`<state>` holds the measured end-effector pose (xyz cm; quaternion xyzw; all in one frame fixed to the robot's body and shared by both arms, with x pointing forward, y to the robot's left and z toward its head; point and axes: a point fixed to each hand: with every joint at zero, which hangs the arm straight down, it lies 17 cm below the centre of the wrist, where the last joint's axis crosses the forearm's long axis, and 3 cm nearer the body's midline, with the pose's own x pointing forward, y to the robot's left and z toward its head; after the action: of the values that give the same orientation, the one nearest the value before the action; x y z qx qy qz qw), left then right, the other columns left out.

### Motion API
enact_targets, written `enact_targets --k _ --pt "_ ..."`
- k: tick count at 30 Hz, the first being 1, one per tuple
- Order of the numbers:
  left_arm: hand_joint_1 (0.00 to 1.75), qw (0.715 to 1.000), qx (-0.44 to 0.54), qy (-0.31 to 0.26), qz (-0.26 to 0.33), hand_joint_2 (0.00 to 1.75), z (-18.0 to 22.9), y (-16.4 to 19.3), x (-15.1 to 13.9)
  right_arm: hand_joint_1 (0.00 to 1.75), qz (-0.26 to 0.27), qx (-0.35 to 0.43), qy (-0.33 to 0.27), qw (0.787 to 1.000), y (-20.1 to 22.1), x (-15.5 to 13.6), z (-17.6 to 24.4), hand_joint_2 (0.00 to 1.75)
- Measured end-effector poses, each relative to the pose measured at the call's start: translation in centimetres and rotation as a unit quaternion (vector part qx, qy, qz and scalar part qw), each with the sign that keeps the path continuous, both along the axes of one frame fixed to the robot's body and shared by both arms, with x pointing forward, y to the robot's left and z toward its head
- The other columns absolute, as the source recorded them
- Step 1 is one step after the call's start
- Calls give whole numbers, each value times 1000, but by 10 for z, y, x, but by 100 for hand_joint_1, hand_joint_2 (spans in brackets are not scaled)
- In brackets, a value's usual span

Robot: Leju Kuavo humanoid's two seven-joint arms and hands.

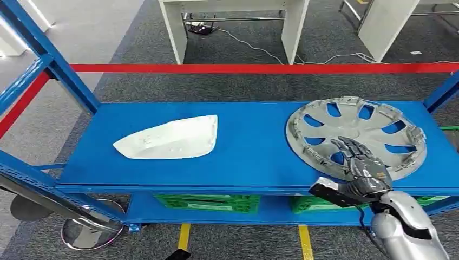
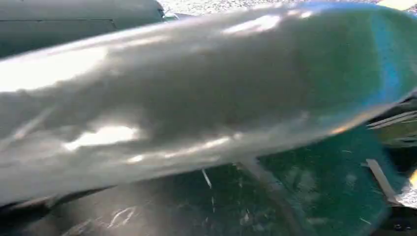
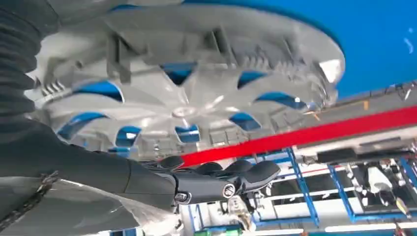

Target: Take the parts from the cabinet and place them on the table.

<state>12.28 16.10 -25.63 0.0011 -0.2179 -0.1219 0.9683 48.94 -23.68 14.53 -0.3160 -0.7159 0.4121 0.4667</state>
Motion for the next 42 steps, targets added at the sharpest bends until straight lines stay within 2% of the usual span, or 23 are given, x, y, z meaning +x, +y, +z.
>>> enact_targets --k 15,17,27,36,37,38,39,42 --pt "0 1000 3 -6 -2 0 0 4 1 0 -51 -87 44 994 -32 19 -33 175" --pt "0 1000 4 -3 -2 0 -1 5 -1 0 -62 -101 65 991 -42 20 -44 175" --pt "0 1000 1 -4 -4 0 0 3 -1 0 -109 -136 104 979 -103 49 -45 175" --pt "0 1000 2 -2 -4 0 -1 5 -4 0 -143 -141 139 970 -149 51 -57 175" --pt "0 1000 2 -3 -4 0 -1 4 -3 19 -146 -142 142 969 -155 52 -58 175" --pt "0 1000 2 -3 -5 0 -1 4 -2 19 -148 -145 150 967 -162 51 -60 175" --pt "0 1000 2 -2 -8 0 -1 4 -4 175 -145 -149 161 965 -167 50 -64 175" --pt "0 1000 2 -2 -9 0 -1 3 -4 175 -140 -159 192 958 -182 44 -77 175"
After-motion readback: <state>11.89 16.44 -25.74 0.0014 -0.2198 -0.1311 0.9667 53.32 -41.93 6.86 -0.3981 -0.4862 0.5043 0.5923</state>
